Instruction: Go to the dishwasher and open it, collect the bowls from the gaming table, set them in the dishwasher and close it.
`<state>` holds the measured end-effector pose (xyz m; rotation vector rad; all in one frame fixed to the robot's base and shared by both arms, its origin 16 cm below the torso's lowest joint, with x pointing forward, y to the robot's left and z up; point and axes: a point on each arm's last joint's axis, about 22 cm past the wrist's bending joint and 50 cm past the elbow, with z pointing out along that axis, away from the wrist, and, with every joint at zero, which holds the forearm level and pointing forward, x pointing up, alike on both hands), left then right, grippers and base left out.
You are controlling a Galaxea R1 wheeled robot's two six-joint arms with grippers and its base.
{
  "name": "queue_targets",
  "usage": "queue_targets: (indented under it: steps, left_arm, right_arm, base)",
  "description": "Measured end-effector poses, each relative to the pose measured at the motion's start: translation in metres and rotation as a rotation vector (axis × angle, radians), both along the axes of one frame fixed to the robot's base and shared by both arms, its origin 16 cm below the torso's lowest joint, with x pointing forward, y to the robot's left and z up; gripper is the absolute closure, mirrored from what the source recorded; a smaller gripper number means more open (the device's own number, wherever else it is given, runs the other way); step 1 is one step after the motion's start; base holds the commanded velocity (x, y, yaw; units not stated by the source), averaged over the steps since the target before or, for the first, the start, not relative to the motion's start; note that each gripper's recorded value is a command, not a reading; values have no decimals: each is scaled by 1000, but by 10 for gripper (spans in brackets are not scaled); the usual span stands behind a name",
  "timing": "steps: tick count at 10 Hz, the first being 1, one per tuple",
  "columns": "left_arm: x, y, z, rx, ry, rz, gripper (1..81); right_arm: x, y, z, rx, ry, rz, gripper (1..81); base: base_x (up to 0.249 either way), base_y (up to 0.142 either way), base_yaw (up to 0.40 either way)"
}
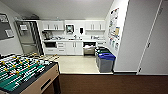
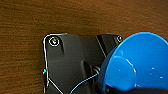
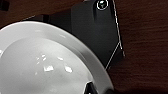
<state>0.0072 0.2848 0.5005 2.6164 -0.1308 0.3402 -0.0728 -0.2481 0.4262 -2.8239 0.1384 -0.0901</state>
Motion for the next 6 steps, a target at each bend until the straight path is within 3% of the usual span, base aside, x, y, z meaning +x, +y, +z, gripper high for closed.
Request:
queue_targets:
  steps: [1,6]
  left_arm:
    - [8,-1,1,-4,-14,2,811]
    - [3,0,0,-1,-8,2,811]
  right_arm:
    - [8,0,0,1,-13,-2,811]
    - [5,0,0,1,-9,-1,811]
  base:
    - [177,0,0]
    - [177,0,0]
